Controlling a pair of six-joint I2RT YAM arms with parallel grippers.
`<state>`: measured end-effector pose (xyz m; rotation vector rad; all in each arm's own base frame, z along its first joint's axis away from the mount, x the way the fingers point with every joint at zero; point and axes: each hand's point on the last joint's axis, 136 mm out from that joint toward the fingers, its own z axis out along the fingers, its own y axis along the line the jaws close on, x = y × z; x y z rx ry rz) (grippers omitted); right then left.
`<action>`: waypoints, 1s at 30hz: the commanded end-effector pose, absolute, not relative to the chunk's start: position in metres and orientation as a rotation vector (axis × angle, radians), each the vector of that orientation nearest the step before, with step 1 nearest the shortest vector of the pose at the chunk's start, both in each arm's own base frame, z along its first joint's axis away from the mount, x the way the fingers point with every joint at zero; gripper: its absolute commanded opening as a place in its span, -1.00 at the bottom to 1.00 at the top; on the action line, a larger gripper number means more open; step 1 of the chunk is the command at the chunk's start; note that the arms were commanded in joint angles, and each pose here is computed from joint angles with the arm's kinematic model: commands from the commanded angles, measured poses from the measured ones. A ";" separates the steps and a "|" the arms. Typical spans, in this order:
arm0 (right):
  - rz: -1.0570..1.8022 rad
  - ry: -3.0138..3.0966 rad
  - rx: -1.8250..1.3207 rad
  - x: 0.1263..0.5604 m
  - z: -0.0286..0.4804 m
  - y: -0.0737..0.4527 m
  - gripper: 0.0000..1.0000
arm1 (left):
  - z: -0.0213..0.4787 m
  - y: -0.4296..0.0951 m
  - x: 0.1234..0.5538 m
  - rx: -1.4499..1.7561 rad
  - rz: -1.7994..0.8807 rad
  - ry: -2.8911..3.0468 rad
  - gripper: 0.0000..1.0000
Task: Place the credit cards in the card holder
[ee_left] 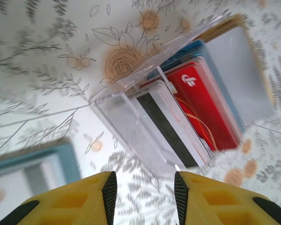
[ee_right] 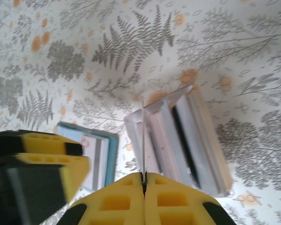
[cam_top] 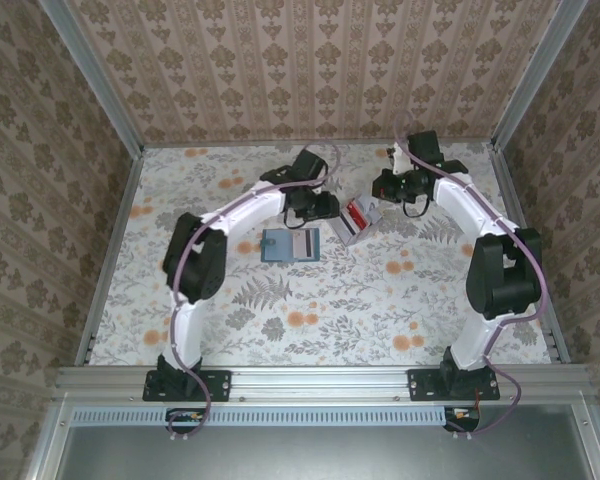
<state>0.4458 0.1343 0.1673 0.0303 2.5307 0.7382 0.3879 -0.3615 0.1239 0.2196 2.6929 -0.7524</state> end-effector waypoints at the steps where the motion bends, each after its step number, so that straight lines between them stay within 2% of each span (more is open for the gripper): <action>1: 0.848 2.473 -0.009 0.433 0.191 0.161 -0.87 | 0.157 -0.326 0.390 0.190 -0.695 2.620 -0.19; 5: 0.892 2.507 -0.084 0.416 0.182 0.199 -0.86 | 0.144 -0.277 0.382 0.091 -0.605 2.658 -0.19; 9: 0.861 2.568 -0.189 0.398 0.158 0.244 -0.87 | 0.110 -0.225 0.365 -0.032 -0.508 2.745 -0.20; 14: 0.822 2.628 -0.222 0.385 0.128 0.289 -0.88 | 0.079 -0.187 0.347 -0.147 -0.447 2.803 -0.21; 20: 0.764 2.682 -0.234 0.380 0.092 0.322 -0.89 | 0.051 -0.182 0.339 -0.175 -0.448 2.856 -0.21; 30: 0.774 2.708 -0.165 0.397 0.073 0.317 -0.88 | 0.037 -0.178 0.339 -0.155 -0.430 2.891 -0.21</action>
